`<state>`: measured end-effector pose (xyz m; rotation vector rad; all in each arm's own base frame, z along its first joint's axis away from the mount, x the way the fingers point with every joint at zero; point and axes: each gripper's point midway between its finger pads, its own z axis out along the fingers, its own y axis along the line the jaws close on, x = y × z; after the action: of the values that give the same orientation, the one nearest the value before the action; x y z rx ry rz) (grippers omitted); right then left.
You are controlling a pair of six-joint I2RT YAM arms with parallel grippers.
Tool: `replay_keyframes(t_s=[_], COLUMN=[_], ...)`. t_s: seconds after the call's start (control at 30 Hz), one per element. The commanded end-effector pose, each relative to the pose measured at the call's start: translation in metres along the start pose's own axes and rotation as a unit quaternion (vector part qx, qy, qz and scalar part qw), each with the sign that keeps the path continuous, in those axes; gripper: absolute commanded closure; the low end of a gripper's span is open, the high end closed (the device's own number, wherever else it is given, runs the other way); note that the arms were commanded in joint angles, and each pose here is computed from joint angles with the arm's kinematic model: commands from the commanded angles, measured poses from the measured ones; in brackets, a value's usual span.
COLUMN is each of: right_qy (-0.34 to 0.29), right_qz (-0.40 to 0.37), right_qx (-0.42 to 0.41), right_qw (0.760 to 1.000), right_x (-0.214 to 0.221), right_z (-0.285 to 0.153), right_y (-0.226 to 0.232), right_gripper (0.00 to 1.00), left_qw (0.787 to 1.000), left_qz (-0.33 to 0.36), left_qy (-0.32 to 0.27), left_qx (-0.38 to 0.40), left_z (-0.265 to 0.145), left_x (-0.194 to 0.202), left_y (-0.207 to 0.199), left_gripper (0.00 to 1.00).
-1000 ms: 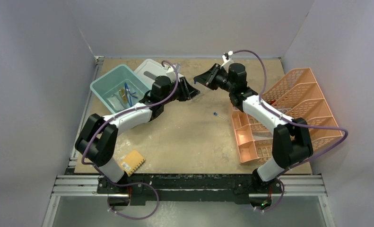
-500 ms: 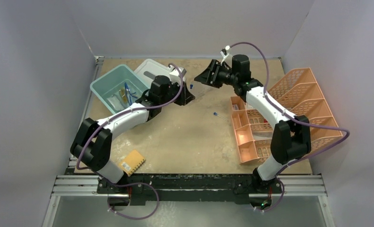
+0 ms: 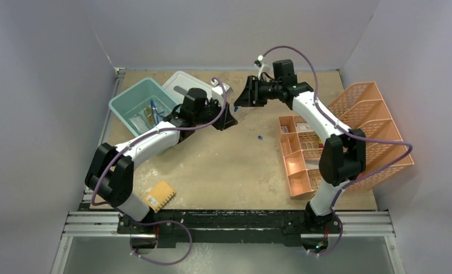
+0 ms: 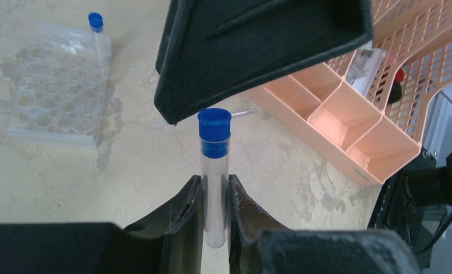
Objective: Organize the chemistry lab equipment
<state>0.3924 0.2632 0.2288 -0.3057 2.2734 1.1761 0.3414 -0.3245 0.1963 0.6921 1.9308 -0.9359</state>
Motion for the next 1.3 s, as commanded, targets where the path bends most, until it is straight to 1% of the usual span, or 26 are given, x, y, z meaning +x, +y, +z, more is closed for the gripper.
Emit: replay_keyframes(t_s=[0.0,0.17,0.3,0.37,0.4,0.5,0.57,0.6,0.67,0.73,0.77,0.83,0.9,0.97,1.03,1.13,1.27], right_qy=[0.049,0.054,0.04,0.027,0.021,0.001,-0.008,-0.012,-0.02,-0.009,-0.003,-0.001,0.006,0.01,0.014,0.025,0.041], right_qz=[-0.023,-0.029,-0.026,-0.023,-0.024,-0.029,-0.04,-0.05,-0.073,-0.094,-0.094,-0.085,-0.073,-0.063,-0.055,-0.05,-0.049], right_qx=[-0.029,-0.045,-0.034,-0.02,-0.006,0.047,0.048,0.033,0.003,-0.052,-0.066,-0.061,-0.051,-0.047,-0.049,-0.071,-0.082], right_qw=[0.998,0.997,0.998,0.999,0.999,0.998,0.998,0.998,0.997,0.994,0.993,0.995,0.996,0.997,0.997,0.996,0.995], right_x=[0.016,0.018,0.013,0.008,0.006,0.0,-0.003,-0.005,-0.009,-0.004,-0.002,-0.001,0.001,0.002,0.003,0.006,0.014], right_z=[-0.008,-0.01,-0.013,-0.014,-0.014,-0.018,-0.02,-0.021,-0.023,-0.022,-0.021,-0.017,-0.013,-0.008,-0.005,-0.002,0.0], right_y=[0.011,0.018,0.02,0.017,0.013,-0.003,-0.001,0.006,0.018,0.034,0.038,0.033,0.026,0.021,0.019,0.024,0.027], right_gripper=[0.48,0.51,0.46,0.45,0.46,0.52,0.55,0.55,0.54,0.5,0.48,0.45,0.45,0.46,0.5,0.56,0.56], left_qw=[0.999,0.999,0.999,0.999,0.999,0.996,0.993,0.992,0.994,0.996,0.997,0.998,0.999,0.999,0.999,1.0,1.0], left_qz=[0.034,0.033,0.036,0.036,0.036,0.032,0.033,0.035,0.036,0.035,0.033,0.029,0.03,0.03,0.03,0.024,0.024], left_qy=[-0.033,-0.027,-0.022,-0.019,-0.018,-0.026,-0.026,-0.024,-0.018,-0.014,-0.01,-0.005,-0.004,-0.003,-0.001,-0.007,-0.006], left_qx=[0.021,0.014,0.013,0.011,0.001,-0.08,-0.114,-0.117,-0.104,-0.084,-0.075,-0.059,-0.043,-0.027,-0.015,0.003,0.005], left_z=[-0.005,-0.005,-0.005,-0.005,-0.006,-0.009,-0.012,-0.012,-0.01,-0.006,-0.004,-0.001,0.0,0.0,0.001,0.002,0.002], left_x=[-0.029,-0.026,-0.022,-0.02,-0.02,-0.023,-0.024,-0.023,-0.021,-0.018,-0.016,-0.014,-0.015,-0.014,-0.012,-0.014,-0.014], left_y=[-0.011,-0.008,-0.007,-0.006,-0.003,0.024,0.036,0.037,0.034,0.028,0.026,0.021,0.016,0.01,0.006,0.0,-0.001], left_gripper=[1.0,1.0,1.0,1.0,1.0,1.0,1.0,1.0,1.0,1.0,1.0,1.0,1.0,1.0,1.0,1.0,1.0])
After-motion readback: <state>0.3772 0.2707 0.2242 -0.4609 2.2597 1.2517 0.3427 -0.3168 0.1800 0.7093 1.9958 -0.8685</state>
